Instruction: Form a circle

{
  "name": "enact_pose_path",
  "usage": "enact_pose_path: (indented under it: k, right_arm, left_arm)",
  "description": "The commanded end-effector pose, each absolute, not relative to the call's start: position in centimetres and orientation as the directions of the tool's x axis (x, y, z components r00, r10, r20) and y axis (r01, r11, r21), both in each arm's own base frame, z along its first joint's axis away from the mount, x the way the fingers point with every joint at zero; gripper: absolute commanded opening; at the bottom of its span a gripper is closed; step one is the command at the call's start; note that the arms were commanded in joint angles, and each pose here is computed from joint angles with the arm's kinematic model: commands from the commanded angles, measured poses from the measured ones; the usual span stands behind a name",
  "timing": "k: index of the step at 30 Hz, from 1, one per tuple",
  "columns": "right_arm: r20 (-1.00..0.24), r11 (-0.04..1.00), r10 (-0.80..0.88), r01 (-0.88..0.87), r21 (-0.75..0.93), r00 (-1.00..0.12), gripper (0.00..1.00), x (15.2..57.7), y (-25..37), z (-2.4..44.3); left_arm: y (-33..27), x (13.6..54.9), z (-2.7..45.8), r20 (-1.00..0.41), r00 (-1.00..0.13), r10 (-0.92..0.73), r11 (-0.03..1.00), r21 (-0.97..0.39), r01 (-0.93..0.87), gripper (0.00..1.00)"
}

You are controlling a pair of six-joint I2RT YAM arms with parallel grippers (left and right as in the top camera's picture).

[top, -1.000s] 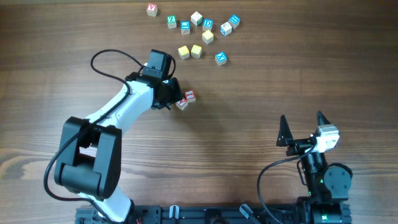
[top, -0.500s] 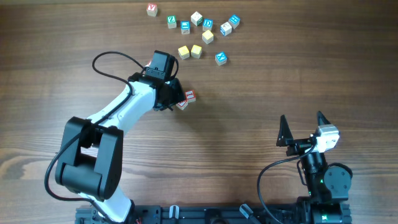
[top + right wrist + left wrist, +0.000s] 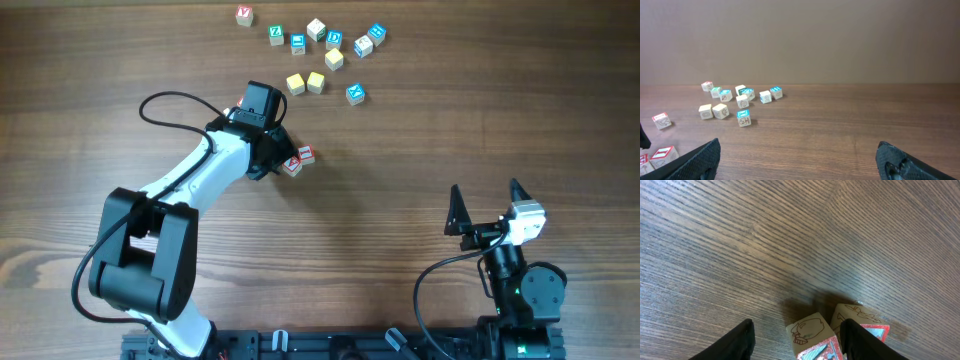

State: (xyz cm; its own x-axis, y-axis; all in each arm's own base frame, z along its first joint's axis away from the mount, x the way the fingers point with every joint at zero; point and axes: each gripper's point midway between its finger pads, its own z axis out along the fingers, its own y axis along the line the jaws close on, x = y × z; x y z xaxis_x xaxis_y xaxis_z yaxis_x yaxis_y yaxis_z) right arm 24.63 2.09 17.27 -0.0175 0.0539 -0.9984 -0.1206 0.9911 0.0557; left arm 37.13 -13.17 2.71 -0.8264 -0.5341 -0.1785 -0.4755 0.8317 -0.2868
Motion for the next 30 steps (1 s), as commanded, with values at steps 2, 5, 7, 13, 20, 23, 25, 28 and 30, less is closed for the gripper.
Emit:
enact_pose_path:
  k: [2,5,7,13,20,23,25,28,30]
  right_arm:
    - [-0.999,0.994,0.045,-0.099,0.045,-0.010,1.00,24.68,1.68,17.36]
    - [-0.999,0.994,0.045,-0.099,0.046,-0.011,1.00,24.68,1.68,17.35]
    - [-0.999,0.994,0.045,-0.099,0.046,-0.010,1.00,24.68,1.68,17.36]
    - [-0.999,0.994,0.045,-0.099,0.046,-0.010,1.00,24.68,1.68,17.36]
    - [-0.999,0.994,0.045,-0.099,0.046,-0.010,1.00,24.68,1.68,17.36]
    - [-0.999,0.994,0.045,-0.099,0.046,-0.010,1.00,24.68,1.68,17.36]
    - [-0.999,0.994,0.045,-0.099,0.046,-0.010,1.00,24.68,1.68,17.36]
    - [-0.999,0.994,0.045,-0.099,0.046,-0.011,1.00,24.68,1.68,17.35]
    - [-0.999,0.994,0.045,-0.099,0.046,-0.010,1.00,24.68,1.68,17.36]
  left_arm:
    - [-13.33,36.48,2.08,-0.142,-0.827,-0.545,0.822,-0.283,-0.493,0.52]
    - [-13.63,36.31,2.09,-0.126,-0.831,-0.543,0.820,-0.293,-0.491,0.47]
    - [-13.73,36.27,2.09,-0.120,-0.831,-0.544,0.818,-0.297,-0.492,0.47]
    - [-13.72,36.27,2.09,-0.120,-0.830,-0.544,0.818,-0.297,-0.493,0.50]
    - [-14.15,36.21,2.10,-0.137,-0.837,-0.531,0.829,-0.289,-0.479,0.52]
    - [-14.07,36.24,2.08,-0.149,-0.836,-0.529,0.833,-0.279,-0.477,0.51]
    - [-14.07,36.25,2.08,-0.149,-0.836,-0.529,0.833,-0.280,-0.477,0.51]
    - [-14.07,36.23,2.08,-0.149,-0.836,-0.529,0.833,-0.279,-0.478,0.51]
    - [-14.03,36.15,1.99,-0.147,-0.836,-0.529,0.833,-0.277,-0.478,0.50]
